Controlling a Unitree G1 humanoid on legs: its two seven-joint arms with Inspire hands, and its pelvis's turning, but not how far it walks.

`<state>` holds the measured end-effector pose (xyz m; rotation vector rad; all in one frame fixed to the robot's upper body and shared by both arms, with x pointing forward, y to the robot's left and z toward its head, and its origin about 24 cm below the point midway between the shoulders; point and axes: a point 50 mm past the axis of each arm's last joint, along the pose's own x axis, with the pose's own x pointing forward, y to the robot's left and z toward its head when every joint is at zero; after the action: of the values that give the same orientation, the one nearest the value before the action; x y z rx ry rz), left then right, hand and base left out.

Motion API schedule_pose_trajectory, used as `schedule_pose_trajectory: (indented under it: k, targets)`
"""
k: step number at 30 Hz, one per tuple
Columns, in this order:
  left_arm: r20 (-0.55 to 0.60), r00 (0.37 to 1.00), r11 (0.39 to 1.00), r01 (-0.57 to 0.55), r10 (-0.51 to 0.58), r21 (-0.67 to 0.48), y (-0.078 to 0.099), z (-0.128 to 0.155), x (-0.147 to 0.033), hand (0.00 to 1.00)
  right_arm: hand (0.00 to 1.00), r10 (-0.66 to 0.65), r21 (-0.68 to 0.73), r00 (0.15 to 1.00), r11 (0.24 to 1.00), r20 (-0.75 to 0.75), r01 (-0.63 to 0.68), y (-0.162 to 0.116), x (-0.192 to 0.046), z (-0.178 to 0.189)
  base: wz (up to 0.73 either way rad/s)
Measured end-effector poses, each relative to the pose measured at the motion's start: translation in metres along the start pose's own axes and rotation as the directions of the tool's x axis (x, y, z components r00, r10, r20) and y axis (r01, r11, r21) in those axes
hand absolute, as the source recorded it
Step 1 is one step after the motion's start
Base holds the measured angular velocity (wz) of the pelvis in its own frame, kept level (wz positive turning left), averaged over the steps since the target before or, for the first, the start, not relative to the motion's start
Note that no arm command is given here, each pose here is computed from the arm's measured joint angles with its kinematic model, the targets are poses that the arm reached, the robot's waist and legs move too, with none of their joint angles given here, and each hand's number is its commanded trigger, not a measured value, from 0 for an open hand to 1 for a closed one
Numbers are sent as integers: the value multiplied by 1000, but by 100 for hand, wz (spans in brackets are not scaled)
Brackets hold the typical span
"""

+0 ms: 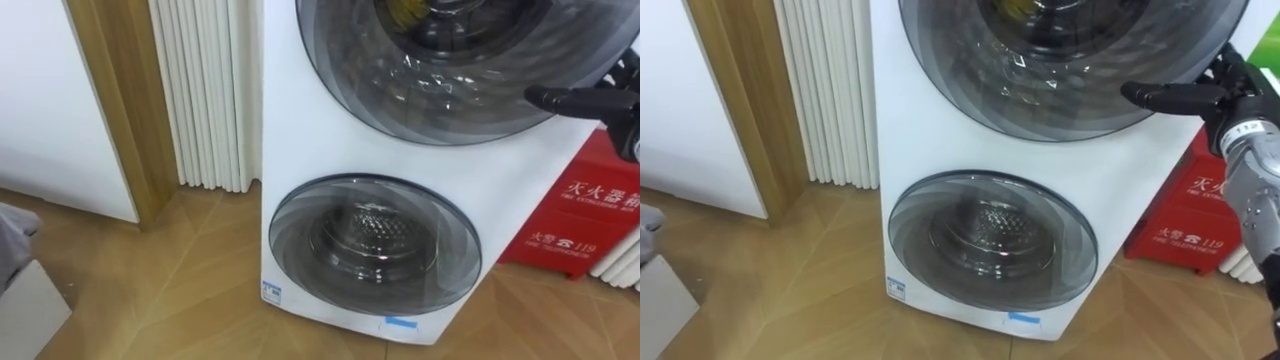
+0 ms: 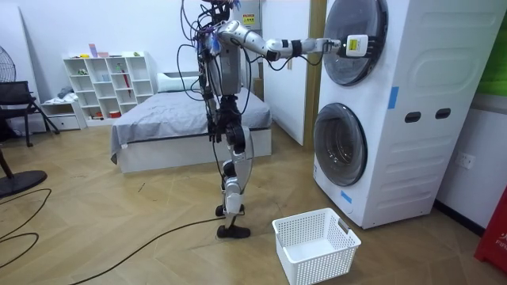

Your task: Pick clothes from washing machine

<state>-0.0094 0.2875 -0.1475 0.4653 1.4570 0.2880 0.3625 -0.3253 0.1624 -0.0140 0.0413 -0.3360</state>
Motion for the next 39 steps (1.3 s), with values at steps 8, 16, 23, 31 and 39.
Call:
schedule_pose_trajectory:
  k: [8, 16, 23, 31, 39]
  targets:
    - [-5, 1000, 1000, 12, -12, 7, -1, -2, 0, 0, 0, -13, -40, 1000, 999, -2, 13, -1, 0, -1, -1]
    - [35, 999, 1000, 7, -7, 12, 2, 6, 1, 0, 0, 12, -149, 996, 989, 84, 1, 27, -7, 20, -18]
    - [78, 997, 1000, -5, 4, 9, 5, 18, 2, 0, 0, 80, -273, 974, 962, 212, -20, 53, -51, 3, -31]
    - [134, 991, 1000, 8, -12, 30, 0, 32, 2, 0, 0, 193, -269, 938, 956, 289, -114, 77, -84, 3, -20]
    - [112, 993, 998, 22, -28, 57, -4, 25, 1, 0, 0, 263, -233, 914, 953, 308, -195, 75, -110, -17, -1]
